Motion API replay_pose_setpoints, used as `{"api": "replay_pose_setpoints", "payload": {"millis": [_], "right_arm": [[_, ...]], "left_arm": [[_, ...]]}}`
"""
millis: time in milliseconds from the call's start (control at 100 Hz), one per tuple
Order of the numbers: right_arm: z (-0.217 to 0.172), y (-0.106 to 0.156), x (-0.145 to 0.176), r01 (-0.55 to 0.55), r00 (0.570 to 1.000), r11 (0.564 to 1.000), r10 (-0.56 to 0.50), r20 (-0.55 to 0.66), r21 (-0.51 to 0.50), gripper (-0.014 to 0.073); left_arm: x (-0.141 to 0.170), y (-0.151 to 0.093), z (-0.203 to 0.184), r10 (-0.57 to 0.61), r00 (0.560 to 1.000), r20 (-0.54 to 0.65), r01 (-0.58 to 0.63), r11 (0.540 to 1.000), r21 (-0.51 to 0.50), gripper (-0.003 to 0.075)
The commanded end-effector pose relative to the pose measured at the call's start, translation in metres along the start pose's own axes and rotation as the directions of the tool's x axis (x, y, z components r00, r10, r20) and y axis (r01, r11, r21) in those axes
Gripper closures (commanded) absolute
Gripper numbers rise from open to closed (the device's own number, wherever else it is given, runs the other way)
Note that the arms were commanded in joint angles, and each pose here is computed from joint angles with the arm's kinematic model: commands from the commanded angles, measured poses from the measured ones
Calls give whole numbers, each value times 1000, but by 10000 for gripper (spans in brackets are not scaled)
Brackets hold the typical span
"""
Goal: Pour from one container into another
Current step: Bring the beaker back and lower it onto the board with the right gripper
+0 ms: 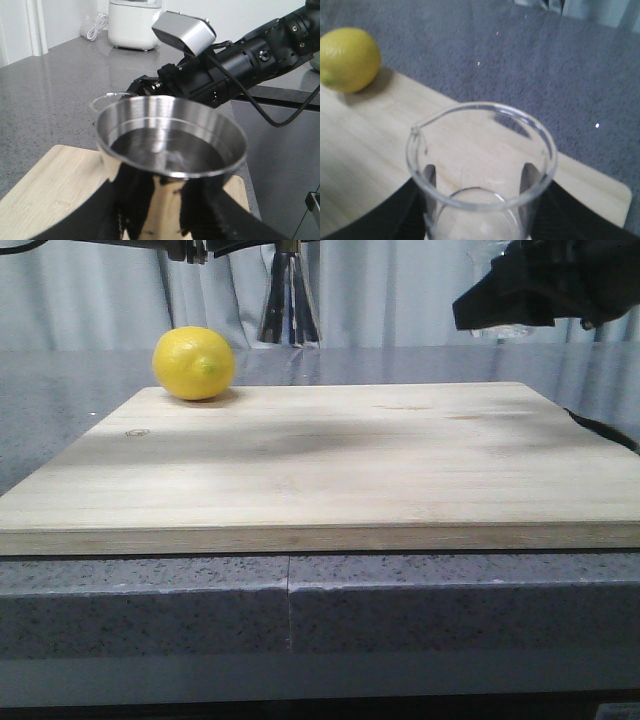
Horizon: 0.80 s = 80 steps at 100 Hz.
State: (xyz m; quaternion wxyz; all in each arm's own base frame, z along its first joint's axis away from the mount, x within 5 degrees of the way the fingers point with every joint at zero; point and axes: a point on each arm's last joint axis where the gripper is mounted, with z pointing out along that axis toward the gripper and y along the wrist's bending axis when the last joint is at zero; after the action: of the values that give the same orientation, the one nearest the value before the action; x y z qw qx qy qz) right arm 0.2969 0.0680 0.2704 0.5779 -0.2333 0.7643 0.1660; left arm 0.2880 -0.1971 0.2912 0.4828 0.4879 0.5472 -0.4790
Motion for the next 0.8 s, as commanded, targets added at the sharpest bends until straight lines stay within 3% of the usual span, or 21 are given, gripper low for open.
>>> {"api": "replay_pose_setpoints", "payload": {"millis": [0, 220, 560, 790], "right_arm": [[-6, -3, -20, -12, 986, 1000, 8, 169, 24, 271], [-2, -6, 11, -7, 974, 996, -15, 228, 94, 271], [19, -10, 39, 103, 965, 990, -122, 230, 93, 271], [26, -15, 48, 53, 973, 992, -76, 218, 111, 267]], "left_arm": [[-32, -10, -7, 36, 990, 133, -40, 999, 28, 484], [-32, -10, -7, 36, 990, 133, -40, 999, 28, 484], [-32, -10, -7, 36, 990, 133, -40, 999, 28, 484], [-32, -10, -7, 36, 990, 133, -40, 999, 28, 484]]}}
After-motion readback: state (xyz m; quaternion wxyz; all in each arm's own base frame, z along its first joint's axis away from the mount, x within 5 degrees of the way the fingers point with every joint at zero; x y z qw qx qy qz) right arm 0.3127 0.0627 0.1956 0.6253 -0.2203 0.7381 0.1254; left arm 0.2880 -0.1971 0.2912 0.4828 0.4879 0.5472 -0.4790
